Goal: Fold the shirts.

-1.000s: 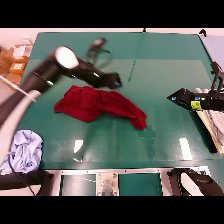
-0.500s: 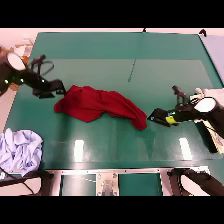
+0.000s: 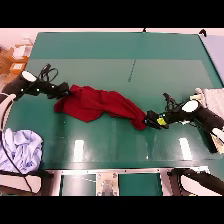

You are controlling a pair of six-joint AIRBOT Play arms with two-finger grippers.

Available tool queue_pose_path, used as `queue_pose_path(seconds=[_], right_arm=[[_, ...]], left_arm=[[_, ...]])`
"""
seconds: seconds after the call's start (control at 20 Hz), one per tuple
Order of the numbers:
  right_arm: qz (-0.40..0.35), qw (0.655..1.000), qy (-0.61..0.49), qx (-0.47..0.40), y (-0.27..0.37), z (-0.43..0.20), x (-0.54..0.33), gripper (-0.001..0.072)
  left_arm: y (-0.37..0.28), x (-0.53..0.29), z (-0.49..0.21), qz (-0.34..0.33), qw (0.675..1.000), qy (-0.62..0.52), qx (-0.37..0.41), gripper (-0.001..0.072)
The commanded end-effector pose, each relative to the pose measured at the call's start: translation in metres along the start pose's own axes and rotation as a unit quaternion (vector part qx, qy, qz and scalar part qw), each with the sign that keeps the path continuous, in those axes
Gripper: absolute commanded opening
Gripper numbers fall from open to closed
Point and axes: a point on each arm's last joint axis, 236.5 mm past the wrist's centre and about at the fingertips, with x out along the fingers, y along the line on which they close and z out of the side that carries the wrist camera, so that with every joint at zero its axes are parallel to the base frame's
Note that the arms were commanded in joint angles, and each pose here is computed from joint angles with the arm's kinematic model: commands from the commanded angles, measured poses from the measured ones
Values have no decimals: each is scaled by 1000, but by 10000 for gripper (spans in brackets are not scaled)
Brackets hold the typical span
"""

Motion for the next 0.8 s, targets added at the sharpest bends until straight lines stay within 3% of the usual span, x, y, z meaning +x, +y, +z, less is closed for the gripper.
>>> queue_pose_path(seconds=[0.0, 0.05, 0.25, 0.45, 0.55, 0.75], right_arm=[[52, 999, 9, 1, 18, 3, 14, 190], [61, 998, 3, -10, 23, 6, 14, 26], [76, 995, -56, -28, 35, 50, -16, 16], [125, 969, -189, -96, 94, 128, -148, 15], [142, 931, -286, -175, 149, 141, -253, 15], [147, 799, -489, -318, 248, 83, -456, 15]], left_arm=[[-21, -7, 26, -30, 999, -29, 33, 21], [-27, -12, 27, -34, 998, -22, 47, 21], [-44, -40, 38, -29, 995, -9, 99, 21], [-116, -146, 98, -37, 973, -133, 182, 20], [-178, -243, 118, -54, 939, -240, 240, 20], [-296, -459, 73, -95, 821, -447, 342, 20]])
